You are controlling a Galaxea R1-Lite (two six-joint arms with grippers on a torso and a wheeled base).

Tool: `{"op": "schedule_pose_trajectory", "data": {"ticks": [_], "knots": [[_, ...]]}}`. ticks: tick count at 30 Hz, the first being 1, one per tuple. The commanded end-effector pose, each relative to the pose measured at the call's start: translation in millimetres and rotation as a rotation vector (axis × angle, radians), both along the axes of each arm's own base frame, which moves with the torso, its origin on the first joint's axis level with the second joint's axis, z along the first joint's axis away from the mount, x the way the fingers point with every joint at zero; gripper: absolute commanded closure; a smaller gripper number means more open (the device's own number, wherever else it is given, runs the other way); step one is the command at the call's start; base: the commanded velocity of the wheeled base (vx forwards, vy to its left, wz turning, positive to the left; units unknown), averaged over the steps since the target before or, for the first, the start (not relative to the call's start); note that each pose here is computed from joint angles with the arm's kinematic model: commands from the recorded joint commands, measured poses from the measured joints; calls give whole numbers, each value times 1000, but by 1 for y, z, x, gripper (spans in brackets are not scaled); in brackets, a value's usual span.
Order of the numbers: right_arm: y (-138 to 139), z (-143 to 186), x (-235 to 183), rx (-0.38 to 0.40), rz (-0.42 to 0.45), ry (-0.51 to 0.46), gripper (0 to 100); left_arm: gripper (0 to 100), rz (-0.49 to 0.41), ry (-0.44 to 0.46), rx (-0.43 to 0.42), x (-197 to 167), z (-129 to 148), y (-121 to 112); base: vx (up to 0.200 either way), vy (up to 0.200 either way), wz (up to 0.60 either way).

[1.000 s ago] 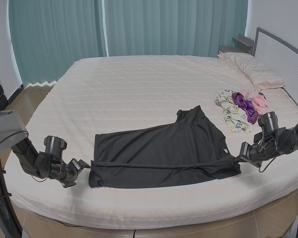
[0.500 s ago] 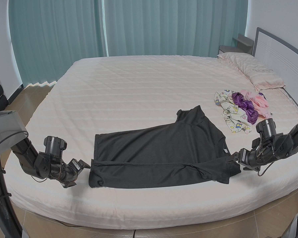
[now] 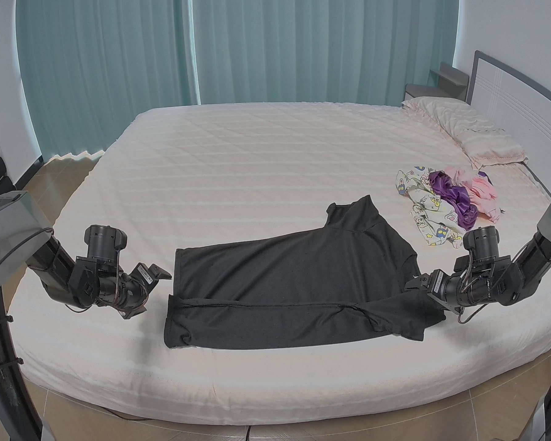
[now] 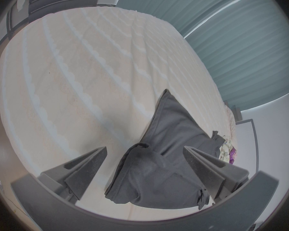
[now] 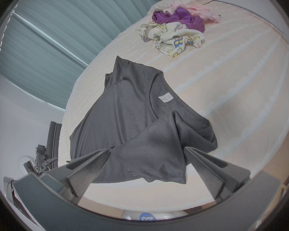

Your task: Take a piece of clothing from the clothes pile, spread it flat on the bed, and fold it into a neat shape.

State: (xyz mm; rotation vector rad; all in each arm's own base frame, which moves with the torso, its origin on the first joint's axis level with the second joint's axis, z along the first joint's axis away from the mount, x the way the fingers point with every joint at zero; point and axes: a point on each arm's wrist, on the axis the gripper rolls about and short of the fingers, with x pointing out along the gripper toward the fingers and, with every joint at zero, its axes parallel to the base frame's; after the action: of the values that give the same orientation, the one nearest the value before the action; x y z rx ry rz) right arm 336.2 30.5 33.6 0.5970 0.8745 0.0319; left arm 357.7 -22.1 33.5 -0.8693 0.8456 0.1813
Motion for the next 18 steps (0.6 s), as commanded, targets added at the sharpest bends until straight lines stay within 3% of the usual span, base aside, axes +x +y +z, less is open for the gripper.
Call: {"op": "schedule_pose_trajectory", "data": {"ticks": [1, 8, 18], "knots": [[0, -8, 1, 13, -11, 21, 0, 0, -21, 45, 4, -2, -14, -6, 0, 0, 0], [-2, -16, 10, 55, -53, -32, 0, 0, -50, 54, -1, 2, -23, -11, 0, 0, 0], [-1, -21, 12, 57, -50, -30, 0, 0, -64, -20, 5, 31, -16, -20, 0, 0, 0]]}}
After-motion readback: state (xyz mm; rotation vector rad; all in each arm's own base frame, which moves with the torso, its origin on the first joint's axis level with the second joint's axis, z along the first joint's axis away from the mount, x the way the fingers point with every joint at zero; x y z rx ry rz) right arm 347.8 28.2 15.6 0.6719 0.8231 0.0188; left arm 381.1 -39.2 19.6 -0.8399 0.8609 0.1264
